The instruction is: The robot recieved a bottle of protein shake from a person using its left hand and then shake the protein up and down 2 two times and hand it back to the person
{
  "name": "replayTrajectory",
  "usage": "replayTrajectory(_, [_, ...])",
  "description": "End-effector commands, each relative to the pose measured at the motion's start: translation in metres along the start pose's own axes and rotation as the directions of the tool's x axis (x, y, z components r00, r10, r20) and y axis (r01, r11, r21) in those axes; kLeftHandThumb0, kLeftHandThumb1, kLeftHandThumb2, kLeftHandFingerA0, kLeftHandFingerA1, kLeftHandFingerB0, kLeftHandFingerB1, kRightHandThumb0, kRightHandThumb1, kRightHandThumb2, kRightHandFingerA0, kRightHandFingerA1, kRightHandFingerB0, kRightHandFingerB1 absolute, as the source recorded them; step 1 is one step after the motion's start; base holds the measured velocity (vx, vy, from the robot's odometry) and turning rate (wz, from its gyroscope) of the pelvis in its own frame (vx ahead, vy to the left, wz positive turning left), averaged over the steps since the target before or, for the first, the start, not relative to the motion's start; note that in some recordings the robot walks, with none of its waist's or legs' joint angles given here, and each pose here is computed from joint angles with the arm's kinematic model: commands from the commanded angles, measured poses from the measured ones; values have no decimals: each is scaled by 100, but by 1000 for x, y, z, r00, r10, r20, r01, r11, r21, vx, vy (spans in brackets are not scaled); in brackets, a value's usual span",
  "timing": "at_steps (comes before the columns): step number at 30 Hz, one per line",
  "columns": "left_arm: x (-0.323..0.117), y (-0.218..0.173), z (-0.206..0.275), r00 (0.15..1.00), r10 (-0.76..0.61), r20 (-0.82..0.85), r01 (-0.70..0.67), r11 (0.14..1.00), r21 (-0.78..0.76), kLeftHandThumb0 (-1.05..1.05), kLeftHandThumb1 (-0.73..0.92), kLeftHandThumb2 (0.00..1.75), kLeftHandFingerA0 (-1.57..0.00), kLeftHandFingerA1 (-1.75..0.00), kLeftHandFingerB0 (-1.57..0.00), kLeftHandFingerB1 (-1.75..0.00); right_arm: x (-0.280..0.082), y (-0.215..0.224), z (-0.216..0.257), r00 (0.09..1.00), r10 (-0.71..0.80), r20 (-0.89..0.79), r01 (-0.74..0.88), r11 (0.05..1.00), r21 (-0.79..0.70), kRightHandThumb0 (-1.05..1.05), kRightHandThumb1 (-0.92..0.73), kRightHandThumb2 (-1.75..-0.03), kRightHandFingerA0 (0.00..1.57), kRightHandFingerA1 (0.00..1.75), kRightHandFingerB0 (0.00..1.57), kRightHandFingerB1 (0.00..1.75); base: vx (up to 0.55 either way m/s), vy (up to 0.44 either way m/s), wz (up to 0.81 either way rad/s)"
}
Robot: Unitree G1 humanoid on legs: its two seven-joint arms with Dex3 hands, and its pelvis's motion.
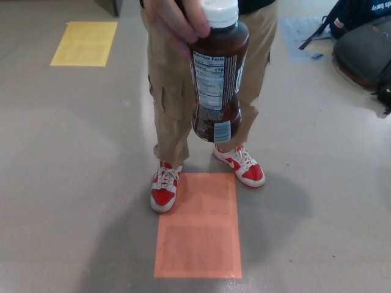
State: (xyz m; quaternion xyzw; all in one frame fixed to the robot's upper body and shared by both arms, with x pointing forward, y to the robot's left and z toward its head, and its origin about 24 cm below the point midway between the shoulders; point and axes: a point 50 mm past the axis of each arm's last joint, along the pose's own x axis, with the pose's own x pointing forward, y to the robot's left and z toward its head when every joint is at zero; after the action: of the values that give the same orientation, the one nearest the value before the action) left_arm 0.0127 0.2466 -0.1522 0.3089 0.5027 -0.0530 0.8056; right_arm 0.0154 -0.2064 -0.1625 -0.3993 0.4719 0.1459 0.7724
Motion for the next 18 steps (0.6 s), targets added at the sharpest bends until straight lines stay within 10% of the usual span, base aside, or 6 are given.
replayTrajectory(1, [-10,14,19,921,226,319,-240,971,7,-21,64,60,-95,-70,-76,-43,-12,-8,15,913,-275,301,285,958,12,-21,-75,-63,84,47,71,42,0,0,0])
replayTrajectory(5, [-5,28,52,841,310,444,-288,950,-118,-29,70,61,-81,-83,-75,-42,-7,-19,27,876,-342,342,333,939,86,-17,-77,-63,82,48,74,45,0,0,0])
replayTrajectory(11, [-7,52,99,696,355,625,-267,935,-233,-24,68,62,-86,-47,-74,-43,-1,-35,42,821,-417,391,398,908,133,-21,-74,-62,86,48,72,44,0,0,0])
replayTrajectory(18, [-14,72,147,566,361,741,-254,932,-260,-23,68,62,-90,-51,-73,-43,7,-52,57,788,-463,405,416,886,204,-19,-76,-63,83,48,72,45,0,0,0])
